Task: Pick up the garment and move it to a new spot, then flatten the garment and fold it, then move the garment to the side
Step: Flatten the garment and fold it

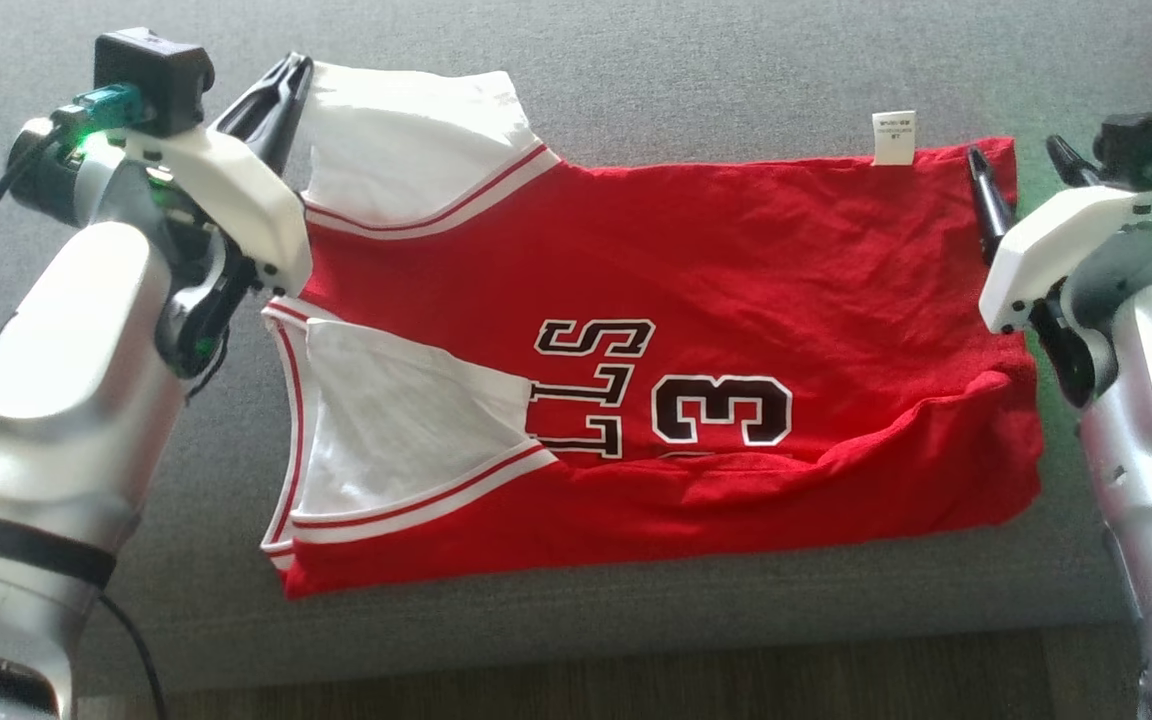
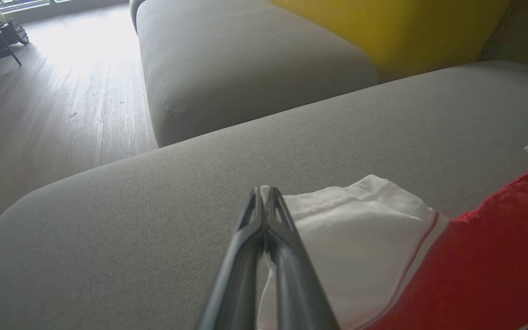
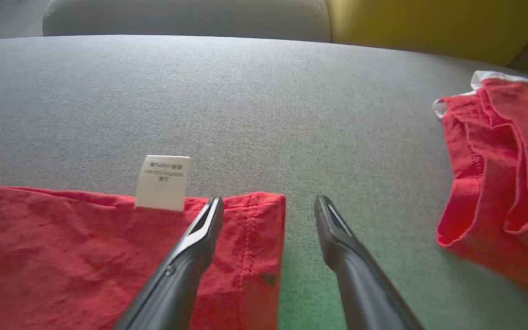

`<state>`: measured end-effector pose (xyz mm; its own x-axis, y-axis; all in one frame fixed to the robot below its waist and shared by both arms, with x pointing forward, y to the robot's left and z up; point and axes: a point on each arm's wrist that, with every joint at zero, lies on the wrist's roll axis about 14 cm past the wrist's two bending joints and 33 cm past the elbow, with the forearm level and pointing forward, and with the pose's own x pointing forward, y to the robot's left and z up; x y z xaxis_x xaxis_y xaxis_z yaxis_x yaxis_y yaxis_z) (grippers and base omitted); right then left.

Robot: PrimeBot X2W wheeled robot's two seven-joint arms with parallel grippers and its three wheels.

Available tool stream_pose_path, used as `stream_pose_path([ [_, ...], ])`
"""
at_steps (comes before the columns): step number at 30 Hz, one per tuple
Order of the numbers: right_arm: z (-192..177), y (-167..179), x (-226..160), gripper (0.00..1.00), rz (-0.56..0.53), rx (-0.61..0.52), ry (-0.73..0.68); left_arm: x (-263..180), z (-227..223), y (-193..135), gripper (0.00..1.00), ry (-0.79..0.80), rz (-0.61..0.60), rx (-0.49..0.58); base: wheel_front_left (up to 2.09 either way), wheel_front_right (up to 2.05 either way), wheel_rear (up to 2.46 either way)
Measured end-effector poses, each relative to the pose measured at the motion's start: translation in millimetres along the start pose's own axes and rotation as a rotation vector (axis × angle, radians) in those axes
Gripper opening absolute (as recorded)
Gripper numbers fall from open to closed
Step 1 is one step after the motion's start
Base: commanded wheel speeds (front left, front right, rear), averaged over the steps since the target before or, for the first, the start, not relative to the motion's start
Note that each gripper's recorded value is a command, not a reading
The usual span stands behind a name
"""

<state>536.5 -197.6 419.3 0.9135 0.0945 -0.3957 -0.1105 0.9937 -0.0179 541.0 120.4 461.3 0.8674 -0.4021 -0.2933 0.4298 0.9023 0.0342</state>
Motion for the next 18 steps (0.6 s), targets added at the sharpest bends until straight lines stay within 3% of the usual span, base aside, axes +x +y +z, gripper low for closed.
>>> stream_pose_path([
  [18, -25, -6, 24, 1.00, -0.025, 0.020, 0.079, 4, -5, -3, 0.00, -0.008, -0.008, -0.015, 0.00, 0.00, 0.00],
])
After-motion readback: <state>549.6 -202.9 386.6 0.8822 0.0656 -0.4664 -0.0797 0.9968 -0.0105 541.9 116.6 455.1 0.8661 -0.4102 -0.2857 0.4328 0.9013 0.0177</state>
